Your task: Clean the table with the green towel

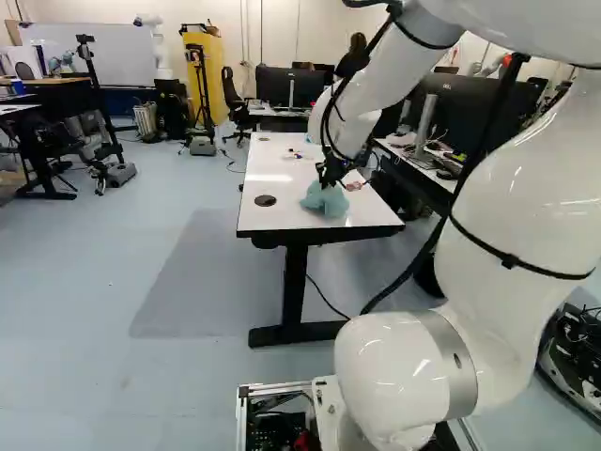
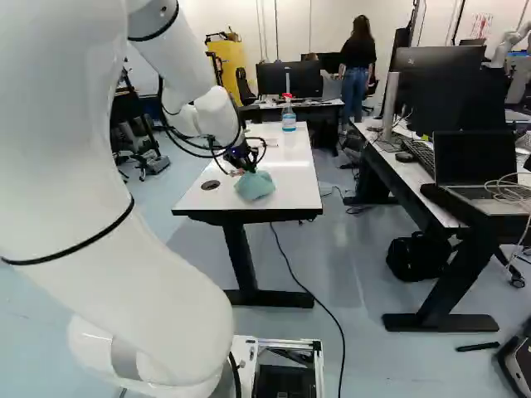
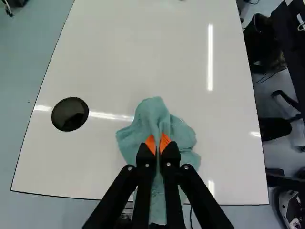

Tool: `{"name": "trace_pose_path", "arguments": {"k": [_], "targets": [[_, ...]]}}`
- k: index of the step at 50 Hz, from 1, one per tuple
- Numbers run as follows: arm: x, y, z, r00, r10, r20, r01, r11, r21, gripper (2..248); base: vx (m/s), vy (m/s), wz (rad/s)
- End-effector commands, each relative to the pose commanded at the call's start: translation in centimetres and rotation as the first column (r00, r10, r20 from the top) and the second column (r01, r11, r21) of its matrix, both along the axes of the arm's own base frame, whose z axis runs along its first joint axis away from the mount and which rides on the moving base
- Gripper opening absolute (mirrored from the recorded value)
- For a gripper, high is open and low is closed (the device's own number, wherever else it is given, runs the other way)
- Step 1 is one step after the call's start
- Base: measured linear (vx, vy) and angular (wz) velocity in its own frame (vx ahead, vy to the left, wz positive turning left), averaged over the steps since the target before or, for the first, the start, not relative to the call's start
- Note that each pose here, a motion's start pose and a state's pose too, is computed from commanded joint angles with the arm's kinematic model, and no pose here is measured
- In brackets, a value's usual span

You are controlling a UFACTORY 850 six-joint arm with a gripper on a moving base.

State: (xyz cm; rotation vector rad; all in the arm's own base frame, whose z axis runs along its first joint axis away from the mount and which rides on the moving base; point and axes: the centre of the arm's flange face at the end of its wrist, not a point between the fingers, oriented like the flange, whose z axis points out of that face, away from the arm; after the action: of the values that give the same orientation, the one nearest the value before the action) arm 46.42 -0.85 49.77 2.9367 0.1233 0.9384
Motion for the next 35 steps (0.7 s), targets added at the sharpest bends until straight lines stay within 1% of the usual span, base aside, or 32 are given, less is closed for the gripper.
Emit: {"name": "trace_pose_path", "arguments": {"k": [11, 19, 31, 35], "targets": [[-0.8, 0.0, 1.1, 1.0, -0.002, -0.009, 0.001, 1.0, -0.003, 30, 0.0, 0.0, 0.0], [-1.6, 0.5, 1.9, 1.0, 0.007, -0.022, -0.007, 1.0, -0.005, 30, 0.0, 0.0, 0.0], [-2.8, 1.6, 3.0, 0.998, 0.026, -0.064, -0.027, 1.0, -0.01, 30, 0.0, 0.0, 0.0], [-3.2, 1.6, 3.4, 0.996, 0.025, -0.086, -0.026, 1.0, -0.012, 30, 0.0, 0.0, 0.0]]}}
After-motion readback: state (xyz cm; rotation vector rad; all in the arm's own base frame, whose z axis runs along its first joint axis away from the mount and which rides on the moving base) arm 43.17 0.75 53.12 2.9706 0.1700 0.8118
